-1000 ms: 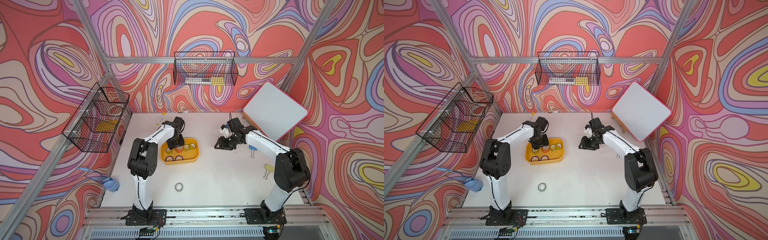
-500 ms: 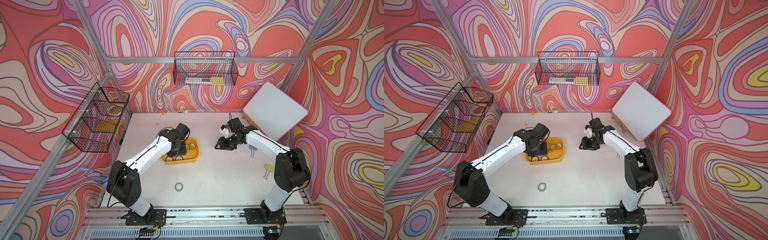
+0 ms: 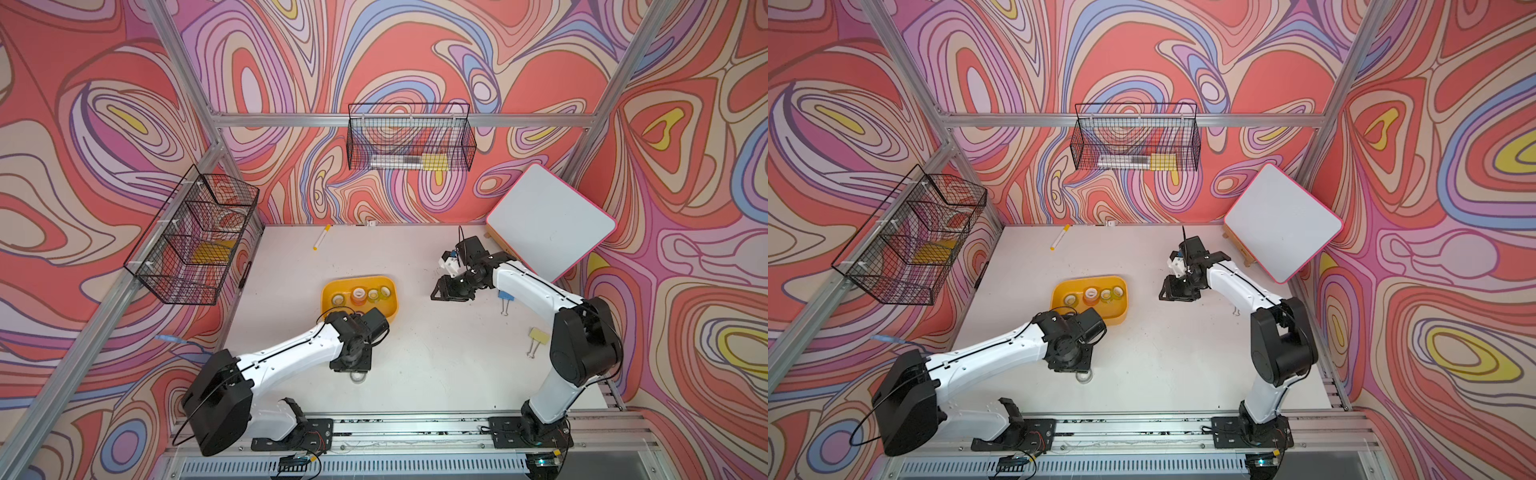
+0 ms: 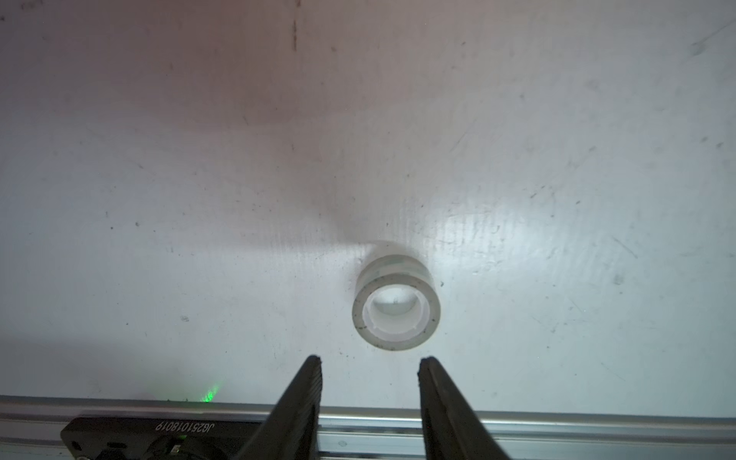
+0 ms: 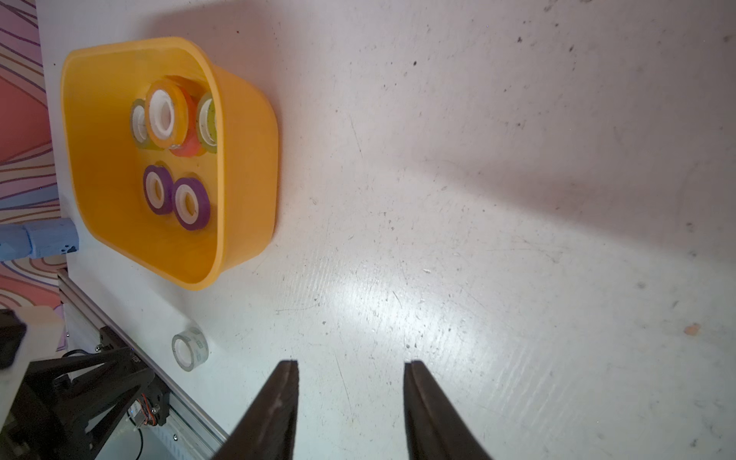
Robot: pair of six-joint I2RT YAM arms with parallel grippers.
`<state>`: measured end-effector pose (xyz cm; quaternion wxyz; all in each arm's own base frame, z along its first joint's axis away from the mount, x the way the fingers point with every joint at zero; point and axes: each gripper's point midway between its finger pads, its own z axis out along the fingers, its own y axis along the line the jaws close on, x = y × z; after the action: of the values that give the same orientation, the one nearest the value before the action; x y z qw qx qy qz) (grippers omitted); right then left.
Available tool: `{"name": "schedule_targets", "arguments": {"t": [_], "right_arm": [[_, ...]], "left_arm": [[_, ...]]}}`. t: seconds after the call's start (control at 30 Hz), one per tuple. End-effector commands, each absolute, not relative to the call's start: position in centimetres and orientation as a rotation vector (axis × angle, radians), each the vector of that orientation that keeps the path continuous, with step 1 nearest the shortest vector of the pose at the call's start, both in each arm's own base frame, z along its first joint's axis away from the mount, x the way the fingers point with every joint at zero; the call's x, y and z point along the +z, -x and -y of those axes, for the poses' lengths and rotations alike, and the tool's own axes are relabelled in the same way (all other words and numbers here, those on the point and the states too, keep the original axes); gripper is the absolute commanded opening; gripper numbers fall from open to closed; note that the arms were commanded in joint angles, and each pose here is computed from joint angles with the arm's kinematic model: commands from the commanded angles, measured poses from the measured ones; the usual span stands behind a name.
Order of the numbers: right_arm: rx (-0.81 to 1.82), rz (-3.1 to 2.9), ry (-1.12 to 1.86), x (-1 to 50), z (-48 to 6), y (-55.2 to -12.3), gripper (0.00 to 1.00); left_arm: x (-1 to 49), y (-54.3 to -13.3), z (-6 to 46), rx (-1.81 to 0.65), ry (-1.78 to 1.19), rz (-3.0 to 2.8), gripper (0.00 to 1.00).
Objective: Put the transparent tape into the storage box
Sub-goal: Pick up the tape from the center of the board.
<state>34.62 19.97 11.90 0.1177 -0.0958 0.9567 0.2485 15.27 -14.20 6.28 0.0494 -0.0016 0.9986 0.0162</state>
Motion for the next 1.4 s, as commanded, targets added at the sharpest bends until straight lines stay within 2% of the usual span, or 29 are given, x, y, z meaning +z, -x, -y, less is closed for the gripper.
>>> {"name": "schedule_targets", "arguments": {"t": [0.0,0.3,0.9,1.13,1.37], "right_arm": [[0.742,-2.771,0.288,13.0,-19.7,-34.1,0.44],[0.754,-2.774,0.269,13.1,-19.7,-33.6,0.44],[0.757,-2.765,0.246,13.8,-19.5,-33.4,0.43],[0.760,-2.764,0.239,14.0,-19.6,-33.5,0.43],[0.762,-2.763,0.233,14.0,-19.7,-33.7,0.43]], "left_arm": [[5.5,-15.1,14.2,-0.034,0.038,-2.993,0.36],[3.2,-15.0,14.0,-0.048,0.000,-2.977,0.34],[1.8,-15.0,13.9,-0.033,0.044,-2.981,0.27],[2.3,-15.1,13.6,-0.026,0.044,-2.969,0.14],[4.5,-15.8,14.1,-0.020,0.007,-2.955,0.11]]}}
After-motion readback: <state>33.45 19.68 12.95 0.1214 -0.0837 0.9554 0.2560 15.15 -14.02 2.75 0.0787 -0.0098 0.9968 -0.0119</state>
